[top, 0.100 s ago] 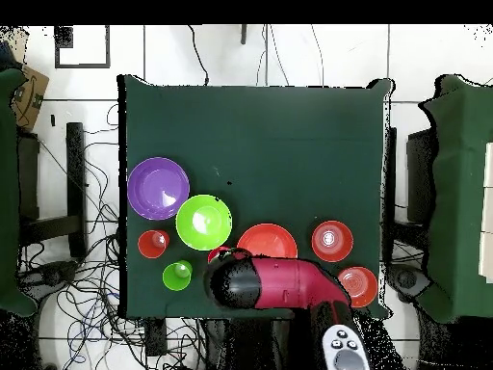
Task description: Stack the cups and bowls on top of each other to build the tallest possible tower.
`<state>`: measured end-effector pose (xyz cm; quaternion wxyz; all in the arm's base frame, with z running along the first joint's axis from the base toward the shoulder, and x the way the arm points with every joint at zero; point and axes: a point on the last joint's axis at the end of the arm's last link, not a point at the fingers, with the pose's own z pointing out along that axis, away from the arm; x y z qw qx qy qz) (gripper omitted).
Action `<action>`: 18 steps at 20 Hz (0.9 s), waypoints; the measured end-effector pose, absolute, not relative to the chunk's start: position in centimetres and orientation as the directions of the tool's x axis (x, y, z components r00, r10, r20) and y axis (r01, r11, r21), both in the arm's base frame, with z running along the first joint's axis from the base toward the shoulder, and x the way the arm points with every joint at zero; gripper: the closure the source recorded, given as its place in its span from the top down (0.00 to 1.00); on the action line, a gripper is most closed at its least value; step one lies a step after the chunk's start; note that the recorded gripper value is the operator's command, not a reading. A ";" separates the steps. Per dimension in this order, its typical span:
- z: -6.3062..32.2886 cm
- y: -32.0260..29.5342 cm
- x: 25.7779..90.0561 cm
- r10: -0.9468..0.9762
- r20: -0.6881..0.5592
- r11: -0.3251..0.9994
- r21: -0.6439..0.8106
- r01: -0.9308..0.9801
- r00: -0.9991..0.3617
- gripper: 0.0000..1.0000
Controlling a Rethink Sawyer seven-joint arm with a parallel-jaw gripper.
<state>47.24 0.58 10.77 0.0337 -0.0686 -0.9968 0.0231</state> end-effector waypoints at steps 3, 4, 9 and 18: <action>9.7 -0.6 47.5 0.108 0.066 0.993 -0.049 0.105 -0.992 1.00; 9.4 -0.7 47.5 0.098 0.066 0.994 -0.050 0.095 -0.993 1.00; 8.1 -1.5 48.1 0.031 0.057 0.998 -0.057 0.028 -0.998 1.00; 5.8 -2.2 49.6 -0.070 0.034 0.996 -0.051 -0.072 -0.997 1.00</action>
